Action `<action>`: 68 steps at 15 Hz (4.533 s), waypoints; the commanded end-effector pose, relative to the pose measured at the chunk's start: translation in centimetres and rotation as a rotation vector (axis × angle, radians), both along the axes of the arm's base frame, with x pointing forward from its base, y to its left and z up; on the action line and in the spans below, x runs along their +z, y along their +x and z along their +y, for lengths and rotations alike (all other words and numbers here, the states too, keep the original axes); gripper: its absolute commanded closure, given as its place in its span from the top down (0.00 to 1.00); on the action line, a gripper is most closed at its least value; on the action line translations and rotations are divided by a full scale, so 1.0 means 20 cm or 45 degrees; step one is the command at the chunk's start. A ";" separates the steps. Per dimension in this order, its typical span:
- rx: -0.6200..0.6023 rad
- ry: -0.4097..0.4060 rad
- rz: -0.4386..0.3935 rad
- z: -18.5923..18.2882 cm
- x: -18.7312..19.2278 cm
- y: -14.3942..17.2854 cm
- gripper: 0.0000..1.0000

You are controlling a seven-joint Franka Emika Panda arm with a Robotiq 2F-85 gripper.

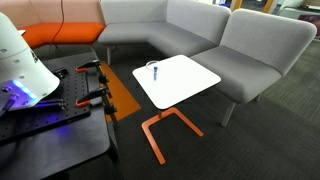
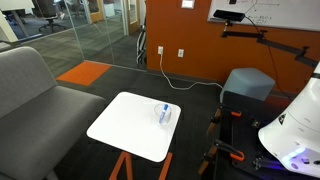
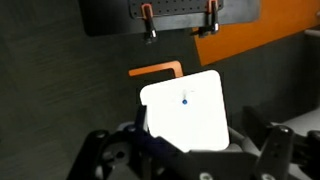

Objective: Remove the blue marker from the glass cup

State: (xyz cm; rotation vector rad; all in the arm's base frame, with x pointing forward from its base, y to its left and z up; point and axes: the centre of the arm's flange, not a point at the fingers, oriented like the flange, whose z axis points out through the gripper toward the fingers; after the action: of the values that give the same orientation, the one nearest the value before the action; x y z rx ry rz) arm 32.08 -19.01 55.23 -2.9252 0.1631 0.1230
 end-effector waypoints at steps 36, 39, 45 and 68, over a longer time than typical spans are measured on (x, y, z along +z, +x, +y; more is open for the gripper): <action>1.110 -0.177 0.054 1.29 -1.78 0.74 1.00; 1.101 -0.182 0.047 1.27 -1.77 0.76 1.00; 1.263 -0.259 0.160 1.23 -1.87 0.82 0.91; 1.258 -0.261 0.290 1.07 -2.09 1.07 0.43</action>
State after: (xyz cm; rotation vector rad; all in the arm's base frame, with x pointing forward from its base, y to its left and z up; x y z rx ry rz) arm 53.65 2.41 12.25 -2.8283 -1.2952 0.5859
